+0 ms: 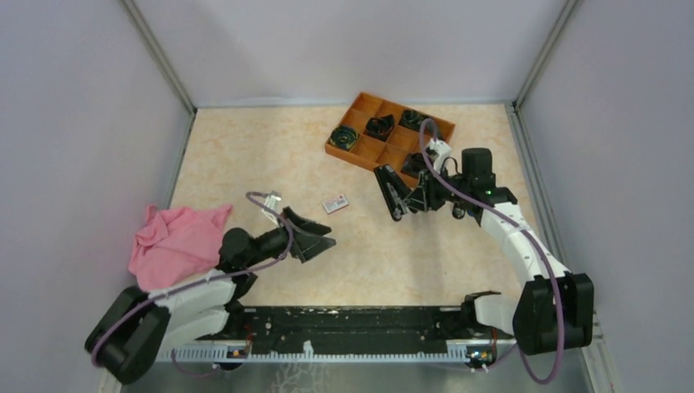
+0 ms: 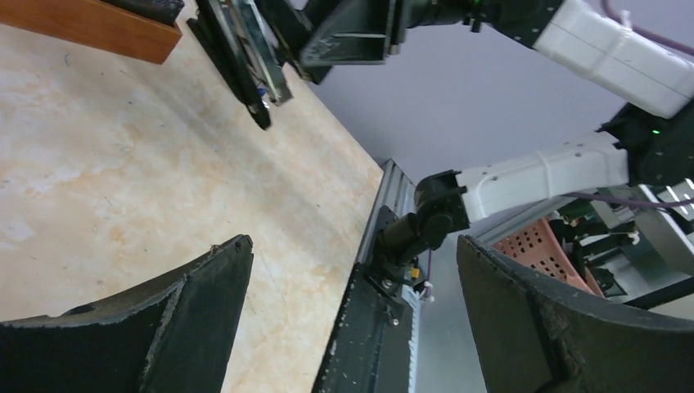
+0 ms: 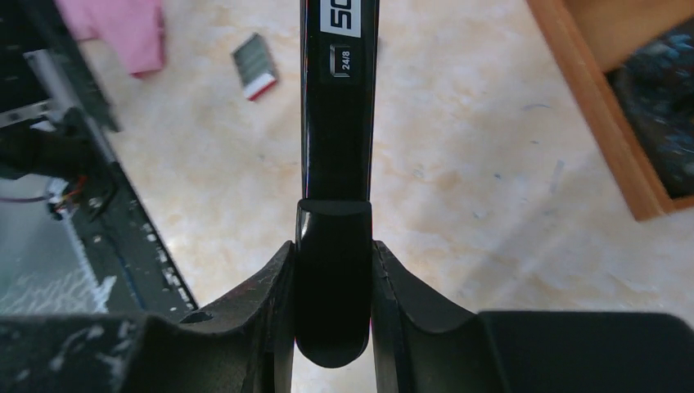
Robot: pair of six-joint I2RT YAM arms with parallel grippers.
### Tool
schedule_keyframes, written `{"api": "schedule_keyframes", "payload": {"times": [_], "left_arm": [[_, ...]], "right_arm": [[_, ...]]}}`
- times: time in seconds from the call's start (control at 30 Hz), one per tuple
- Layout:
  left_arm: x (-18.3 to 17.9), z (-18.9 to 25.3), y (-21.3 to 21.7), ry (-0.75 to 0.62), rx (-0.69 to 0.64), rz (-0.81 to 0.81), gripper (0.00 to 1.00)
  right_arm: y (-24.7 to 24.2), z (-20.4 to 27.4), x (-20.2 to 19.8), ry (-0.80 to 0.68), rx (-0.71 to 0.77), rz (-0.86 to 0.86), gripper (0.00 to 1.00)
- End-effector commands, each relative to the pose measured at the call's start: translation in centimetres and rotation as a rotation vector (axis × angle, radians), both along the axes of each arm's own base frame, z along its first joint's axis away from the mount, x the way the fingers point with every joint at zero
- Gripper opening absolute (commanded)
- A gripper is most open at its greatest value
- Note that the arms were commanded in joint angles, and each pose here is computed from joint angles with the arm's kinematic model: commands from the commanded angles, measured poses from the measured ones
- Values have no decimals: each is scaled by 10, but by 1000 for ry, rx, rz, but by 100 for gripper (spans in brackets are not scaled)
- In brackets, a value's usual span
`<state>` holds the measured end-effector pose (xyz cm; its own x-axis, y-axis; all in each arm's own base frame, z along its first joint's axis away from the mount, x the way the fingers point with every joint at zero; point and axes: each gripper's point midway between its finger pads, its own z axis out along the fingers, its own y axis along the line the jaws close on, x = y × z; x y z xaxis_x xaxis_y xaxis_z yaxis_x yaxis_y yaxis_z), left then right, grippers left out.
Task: Unload the staples from the stapler
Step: Pick up the stapler from the center of the board, then unload the staple at the center of the board.
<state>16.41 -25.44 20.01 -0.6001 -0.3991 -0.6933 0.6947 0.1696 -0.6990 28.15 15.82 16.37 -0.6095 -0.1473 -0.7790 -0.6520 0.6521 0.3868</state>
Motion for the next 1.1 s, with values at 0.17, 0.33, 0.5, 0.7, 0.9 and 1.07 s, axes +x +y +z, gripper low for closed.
{"api": "schedule_keyframes", "payload": {"times": [0.17, 0.33, 0.5, 0.7, 0.9, 1.07], "left_arm": [[34, 40, -37, -256, -90, 12, 99], [44, 36, -62, -258, -105, -11, 99], [53, 38, -82, -266, -128, -16, 100], [52, 45, -99, -275, -185, -48, 99], [48, 50, -113, -271, -220, -80, 99], [40, 57, -116, -287, -244, -99, 99]], "right_arm": [[31, 79, -40, -198, 311, 274, 0], [31, 88, -49, -168, 393, 316, 0], [32, 94, -54, -163, 434, 349, 0], [33, 96, -59, -158, 456, 373, 0], [33, 96, -61, -156, 462, 382, 0], [32, 95, -60, -151, 463, 378, 0]]}}
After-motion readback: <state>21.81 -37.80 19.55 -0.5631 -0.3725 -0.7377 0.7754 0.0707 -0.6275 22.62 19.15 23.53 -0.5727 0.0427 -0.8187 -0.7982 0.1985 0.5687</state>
